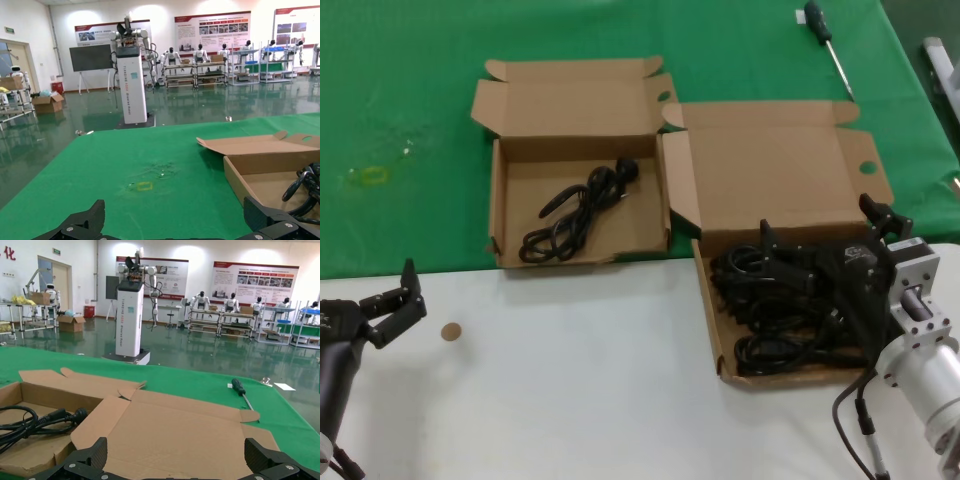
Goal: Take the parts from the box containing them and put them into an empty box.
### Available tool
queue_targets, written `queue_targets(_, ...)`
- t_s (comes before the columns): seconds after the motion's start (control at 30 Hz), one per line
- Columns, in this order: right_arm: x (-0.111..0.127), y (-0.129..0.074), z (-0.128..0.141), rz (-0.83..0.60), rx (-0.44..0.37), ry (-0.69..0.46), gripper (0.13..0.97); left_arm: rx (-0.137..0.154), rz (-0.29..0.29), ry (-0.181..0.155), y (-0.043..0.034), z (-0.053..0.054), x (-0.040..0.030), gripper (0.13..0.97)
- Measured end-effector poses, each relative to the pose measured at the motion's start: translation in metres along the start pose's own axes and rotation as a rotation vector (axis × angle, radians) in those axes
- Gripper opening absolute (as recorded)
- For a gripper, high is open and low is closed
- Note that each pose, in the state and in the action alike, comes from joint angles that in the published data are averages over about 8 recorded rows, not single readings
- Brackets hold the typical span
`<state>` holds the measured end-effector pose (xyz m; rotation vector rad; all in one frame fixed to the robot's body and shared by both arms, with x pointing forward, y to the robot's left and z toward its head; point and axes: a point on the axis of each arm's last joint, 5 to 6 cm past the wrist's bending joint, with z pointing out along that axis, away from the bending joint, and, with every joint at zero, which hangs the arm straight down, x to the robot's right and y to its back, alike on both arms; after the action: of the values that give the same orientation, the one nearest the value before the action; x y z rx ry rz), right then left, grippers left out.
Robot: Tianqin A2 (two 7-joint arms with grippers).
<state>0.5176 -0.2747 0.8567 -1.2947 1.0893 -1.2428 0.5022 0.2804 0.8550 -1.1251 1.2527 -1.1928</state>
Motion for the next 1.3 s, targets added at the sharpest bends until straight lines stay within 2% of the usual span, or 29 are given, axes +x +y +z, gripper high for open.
queue_targets(1.3,0.0,0.0,0.0,0.0,0.0,0.0,0.966,0.0,0.0,0.0,0.0,0.0,0.0,0.966)
